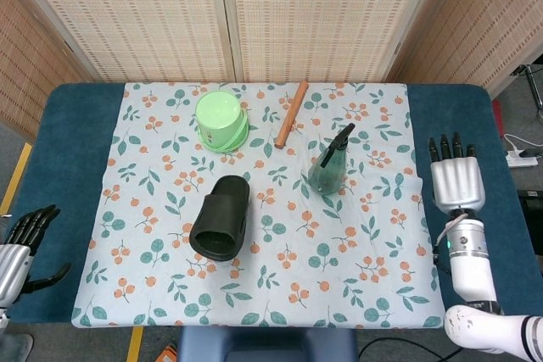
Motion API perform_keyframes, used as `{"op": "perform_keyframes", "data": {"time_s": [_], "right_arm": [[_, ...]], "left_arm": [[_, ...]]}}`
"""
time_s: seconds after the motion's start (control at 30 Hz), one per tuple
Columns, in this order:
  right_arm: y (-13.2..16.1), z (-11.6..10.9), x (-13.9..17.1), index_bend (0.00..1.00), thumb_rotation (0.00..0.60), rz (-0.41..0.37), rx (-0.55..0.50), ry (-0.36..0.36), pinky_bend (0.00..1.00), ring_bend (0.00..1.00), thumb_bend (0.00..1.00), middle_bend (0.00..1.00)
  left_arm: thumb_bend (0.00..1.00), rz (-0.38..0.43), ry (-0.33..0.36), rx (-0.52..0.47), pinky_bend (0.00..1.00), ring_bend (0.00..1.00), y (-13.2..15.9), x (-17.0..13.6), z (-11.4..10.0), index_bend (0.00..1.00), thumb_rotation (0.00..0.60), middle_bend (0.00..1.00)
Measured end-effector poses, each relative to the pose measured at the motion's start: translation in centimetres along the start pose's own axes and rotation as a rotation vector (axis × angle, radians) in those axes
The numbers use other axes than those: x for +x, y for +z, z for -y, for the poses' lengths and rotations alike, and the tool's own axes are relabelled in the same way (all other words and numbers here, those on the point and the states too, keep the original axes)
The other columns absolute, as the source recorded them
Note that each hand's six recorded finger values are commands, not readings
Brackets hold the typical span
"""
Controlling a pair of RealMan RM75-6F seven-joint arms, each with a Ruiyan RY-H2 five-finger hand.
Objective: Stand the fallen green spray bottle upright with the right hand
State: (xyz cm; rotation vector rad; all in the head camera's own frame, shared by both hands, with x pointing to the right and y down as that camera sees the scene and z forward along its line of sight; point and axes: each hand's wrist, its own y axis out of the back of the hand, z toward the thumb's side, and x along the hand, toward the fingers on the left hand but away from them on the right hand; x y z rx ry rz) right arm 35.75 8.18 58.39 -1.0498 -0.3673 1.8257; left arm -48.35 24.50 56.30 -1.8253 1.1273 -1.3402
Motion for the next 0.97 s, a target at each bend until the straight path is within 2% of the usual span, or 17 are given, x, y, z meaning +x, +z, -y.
{"op": "perform_keyframes", "data": {"time_s": [0.1,0.33,0.4,0.53,0.73,0.83,0.97], "right_arm": [[-0.7,0.3,-0.1,0.0,0.6,-0.005,-0.081,-0.011,0.2,0.0,0.12,0.03],[-2.0,0.7,-0.1,0.0,0.6,-0.05,-0.395,-0.151,0.2,0.0,0.12,0.03],[-2.4,1.4,0.2,0.0,0.6,-0.064,-0.476,-0.185,0.2,0.0,0.12,0.03],[-3.4,4.3,1.3,0.0,0.6,-0.095,-0.615,-0.231,0.2,0.0,0.12,0.03],[-3.6,9.5,3.1,0.0,0.6,-0.13,-0.644,-0.217,0.2,0.0,0.12,0.03],[-3.0,10.9,4.0,0.0,0.6,-0.15,-0.643,-0.202,0.2,0.0,0.12,0.03],[-2.7,11.3,4.3,0.0,0.6,-0.151,-0.63,-0.19,0.2,0.0,0.12,0.03]], "left_arm": [[0.22,-0.003,0.012,-0.007,0.0,0.0,-0.1,0.0,-0.2,0.02,0.6,0.01],[0.22,0.004,0.014,-0.007,0.0,0.0,0.1,0.0,-0.2,0.02,0.6,0.01],[0.22,0.003,0.012,-0.005,0.0,0.0,0.1,0.0,-0.2,0.02,0.6,0.01],[0.22,0.003,0.016,-0.005,0.0,0.0,0.2,0.0,-0.3,0.02,0.6,0.01],[0.22,0.01,0.012,0.004,0.0,0.0,0.5,-0.1,-0.1,0.02,0.6,0.01],[0.22,0.01,0.013,0.006,0.0,0.0,0.6,-0.1,0.0,0.02,0.6,0.01],[0.22,0.005,0.009,0.009,0.0,0.0,0.5,-0.1,0.1,0.02,0.6,0.01]]}}
